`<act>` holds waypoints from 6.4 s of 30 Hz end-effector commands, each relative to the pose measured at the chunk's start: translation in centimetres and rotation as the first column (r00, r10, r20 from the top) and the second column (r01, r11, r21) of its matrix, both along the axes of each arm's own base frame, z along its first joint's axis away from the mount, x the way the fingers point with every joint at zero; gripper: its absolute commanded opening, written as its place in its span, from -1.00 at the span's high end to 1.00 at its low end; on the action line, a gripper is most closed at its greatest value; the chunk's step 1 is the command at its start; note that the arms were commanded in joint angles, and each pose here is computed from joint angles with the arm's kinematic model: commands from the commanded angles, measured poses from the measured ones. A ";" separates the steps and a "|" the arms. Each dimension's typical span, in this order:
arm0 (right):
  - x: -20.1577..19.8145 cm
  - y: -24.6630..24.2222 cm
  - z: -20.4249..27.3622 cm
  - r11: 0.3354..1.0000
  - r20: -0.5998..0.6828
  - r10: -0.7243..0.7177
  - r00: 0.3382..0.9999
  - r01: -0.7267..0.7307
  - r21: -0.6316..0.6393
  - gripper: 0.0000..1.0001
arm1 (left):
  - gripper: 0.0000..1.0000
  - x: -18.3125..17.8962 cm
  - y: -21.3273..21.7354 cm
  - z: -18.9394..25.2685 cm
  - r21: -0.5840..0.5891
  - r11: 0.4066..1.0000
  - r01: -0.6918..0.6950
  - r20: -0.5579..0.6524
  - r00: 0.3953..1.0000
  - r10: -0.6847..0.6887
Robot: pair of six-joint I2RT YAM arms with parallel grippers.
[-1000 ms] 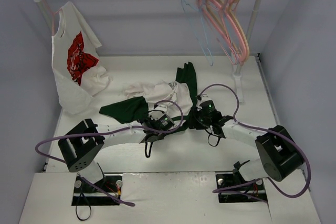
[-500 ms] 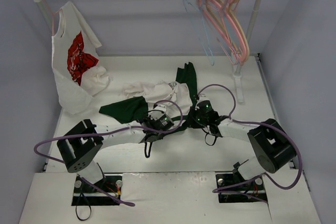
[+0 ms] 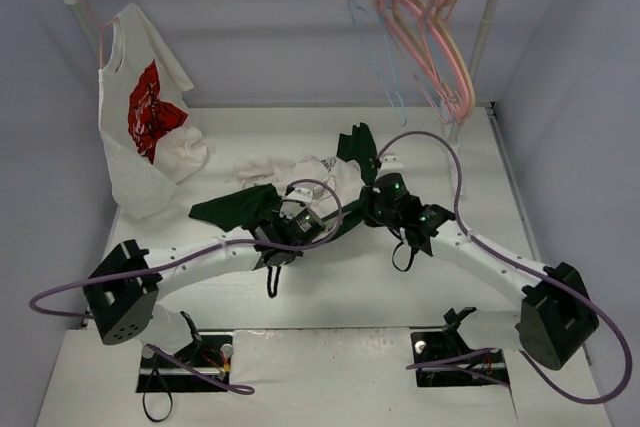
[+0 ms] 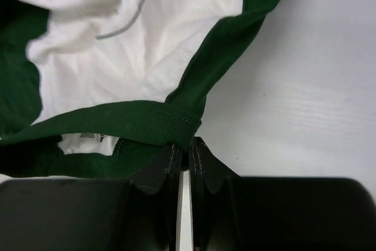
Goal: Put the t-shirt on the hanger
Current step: Move the tshirt to the center of the board, then grab a hanger with the right arm, then place tshirt on hanger
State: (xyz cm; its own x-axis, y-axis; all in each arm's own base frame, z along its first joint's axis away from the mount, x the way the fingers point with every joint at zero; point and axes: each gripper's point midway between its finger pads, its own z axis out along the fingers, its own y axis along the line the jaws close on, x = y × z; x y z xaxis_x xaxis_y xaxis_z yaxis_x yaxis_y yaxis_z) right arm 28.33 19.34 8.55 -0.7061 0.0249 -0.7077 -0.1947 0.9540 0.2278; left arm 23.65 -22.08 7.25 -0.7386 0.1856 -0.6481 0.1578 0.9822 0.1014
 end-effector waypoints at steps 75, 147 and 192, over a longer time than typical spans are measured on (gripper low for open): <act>-2.2 2.3 21.0 0.964 0.391 0.256 0.884 -0.264 -0.036 -0.33 | -0.20 11.1 6.5 15.8 -0.351 0.936 -0.004 0.230 0.969 0.091; 16.0 -4.1 38.0 0.996 0.728 0.033 0.685 0.041 -0.084 1.00 | -0.38 8.0 14.5 16.2 -0.217 0.970 -0.111 0.215 0.964 0.158; -2.5 -4.7 22.4 0.984 0.468 0.137 0.873 -0.176 0.041 1.00 | -0.23 -0.4 4.0 -0.7 0.244 0.969 0.040 0.207 0.974 -0.092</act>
State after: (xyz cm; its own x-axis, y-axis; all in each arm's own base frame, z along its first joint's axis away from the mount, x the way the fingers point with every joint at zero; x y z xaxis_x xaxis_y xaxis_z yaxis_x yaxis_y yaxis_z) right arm 25.45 13.98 28.37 -0.3762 -0.0387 -0.9257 -0.4205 0.8974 0.1334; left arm 22.36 -17.13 5.25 -0.6057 0.4345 -0.6665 0.2065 0.8949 0.3957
